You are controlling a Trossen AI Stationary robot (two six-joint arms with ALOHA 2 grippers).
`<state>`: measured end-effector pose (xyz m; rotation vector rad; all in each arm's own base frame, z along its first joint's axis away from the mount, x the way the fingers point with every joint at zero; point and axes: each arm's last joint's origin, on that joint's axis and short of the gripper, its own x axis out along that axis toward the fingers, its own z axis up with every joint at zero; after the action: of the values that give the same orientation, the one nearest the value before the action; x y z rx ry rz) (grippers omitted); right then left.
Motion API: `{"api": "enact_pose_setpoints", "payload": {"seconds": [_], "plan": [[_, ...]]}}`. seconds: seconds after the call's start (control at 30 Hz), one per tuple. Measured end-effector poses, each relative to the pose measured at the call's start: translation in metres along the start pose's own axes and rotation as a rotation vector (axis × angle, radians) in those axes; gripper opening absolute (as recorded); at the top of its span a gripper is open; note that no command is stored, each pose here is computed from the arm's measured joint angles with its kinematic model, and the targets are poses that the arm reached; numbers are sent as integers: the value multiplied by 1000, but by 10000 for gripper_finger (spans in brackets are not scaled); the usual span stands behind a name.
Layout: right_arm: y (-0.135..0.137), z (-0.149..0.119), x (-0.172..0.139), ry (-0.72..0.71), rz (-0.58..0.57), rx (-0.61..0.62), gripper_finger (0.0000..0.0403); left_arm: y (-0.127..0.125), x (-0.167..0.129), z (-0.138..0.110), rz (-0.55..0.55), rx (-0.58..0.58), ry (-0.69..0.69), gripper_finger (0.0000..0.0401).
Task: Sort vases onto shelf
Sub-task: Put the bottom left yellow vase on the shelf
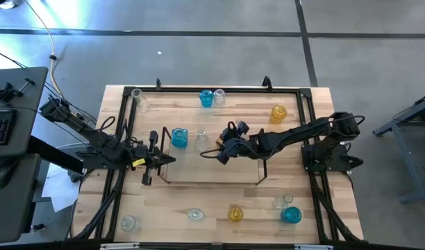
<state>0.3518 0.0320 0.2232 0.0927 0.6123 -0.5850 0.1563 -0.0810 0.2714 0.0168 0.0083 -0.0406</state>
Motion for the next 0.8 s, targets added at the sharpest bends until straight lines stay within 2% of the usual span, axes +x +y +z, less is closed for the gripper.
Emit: {"api": "enact_pose_setpoints", "payload": {"seconds": [0.3, 0.43, 0.57, 0.8], "plan": [[1, 4, 0, -35, 11, -16, 236, 0, 0, 2, 2, -12, -17, 1], [3, 8, -1, -74, 17, -20, 236, 2, 0, 2, 66, -15, -19, 1], [6, 19, -5, -100, 28, -35, 236, 3, -1, 3, 79, -16, -22, 1], [19, 43, -30, -85, 35, -150, 236, 3, -1, 3, 82, -24, -25, 1]]}}
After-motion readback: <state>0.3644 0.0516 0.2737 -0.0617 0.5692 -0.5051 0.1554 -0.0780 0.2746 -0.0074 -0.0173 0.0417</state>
